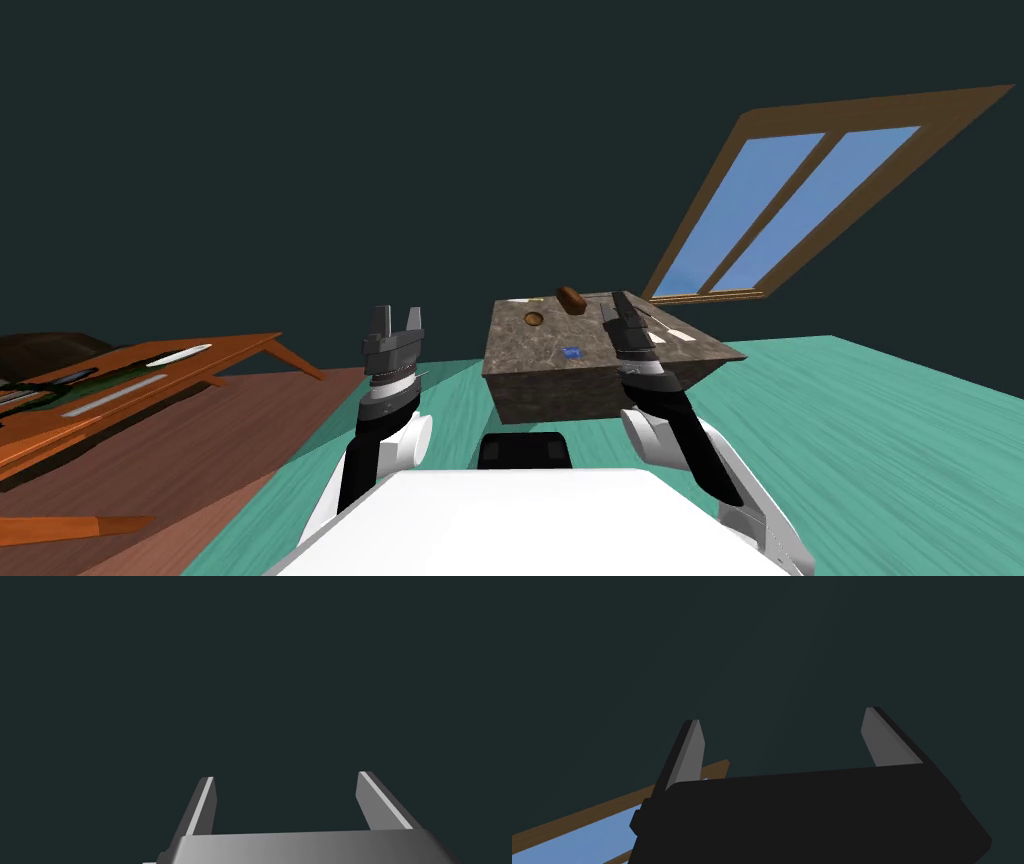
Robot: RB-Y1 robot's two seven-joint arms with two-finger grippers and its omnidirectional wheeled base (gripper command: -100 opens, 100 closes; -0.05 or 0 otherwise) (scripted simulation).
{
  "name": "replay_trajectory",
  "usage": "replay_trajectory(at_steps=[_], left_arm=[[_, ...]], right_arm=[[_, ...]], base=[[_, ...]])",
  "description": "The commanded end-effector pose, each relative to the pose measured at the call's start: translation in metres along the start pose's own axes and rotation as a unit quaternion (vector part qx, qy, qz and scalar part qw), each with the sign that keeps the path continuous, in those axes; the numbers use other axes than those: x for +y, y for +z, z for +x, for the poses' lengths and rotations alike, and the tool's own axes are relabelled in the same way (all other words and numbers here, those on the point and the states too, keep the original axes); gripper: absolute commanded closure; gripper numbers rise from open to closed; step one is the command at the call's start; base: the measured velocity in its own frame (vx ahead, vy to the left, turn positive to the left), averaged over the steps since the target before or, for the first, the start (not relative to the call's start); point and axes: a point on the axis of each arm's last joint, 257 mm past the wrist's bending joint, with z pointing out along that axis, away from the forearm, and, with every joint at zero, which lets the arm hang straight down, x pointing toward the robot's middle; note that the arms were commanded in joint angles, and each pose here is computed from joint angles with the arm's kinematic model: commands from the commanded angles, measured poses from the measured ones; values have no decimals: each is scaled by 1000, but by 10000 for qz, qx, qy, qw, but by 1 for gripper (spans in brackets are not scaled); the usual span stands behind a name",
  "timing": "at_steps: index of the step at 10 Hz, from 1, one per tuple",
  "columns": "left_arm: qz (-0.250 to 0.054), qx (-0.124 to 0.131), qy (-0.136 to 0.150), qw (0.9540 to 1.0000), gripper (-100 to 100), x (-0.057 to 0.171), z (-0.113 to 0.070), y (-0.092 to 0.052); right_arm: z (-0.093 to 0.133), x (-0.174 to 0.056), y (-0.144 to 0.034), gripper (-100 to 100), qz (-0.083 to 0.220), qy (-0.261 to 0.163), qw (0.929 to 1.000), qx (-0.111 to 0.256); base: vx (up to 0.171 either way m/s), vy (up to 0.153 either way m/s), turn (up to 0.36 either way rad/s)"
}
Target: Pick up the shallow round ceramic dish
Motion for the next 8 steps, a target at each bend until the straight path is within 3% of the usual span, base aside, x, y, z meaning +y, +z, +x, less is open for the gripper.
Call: replay_trajectory(at_steps=[1,4,8], left_arm=[[0,0,0,10000,0,0,0,0],[0,0,0,10000,0,0,0,0],[0,-1,-1,10000,0,0,0,0]], right_arm=[[5,-12,0,-100,58,-147,9998,156],[10,-36,-2,-100,189,-457,9980,402],[15,-75,-8,-100,408,-1012,9908,804]], base=[[-80,198,53],[-83,233,69],[-83,302,88]])
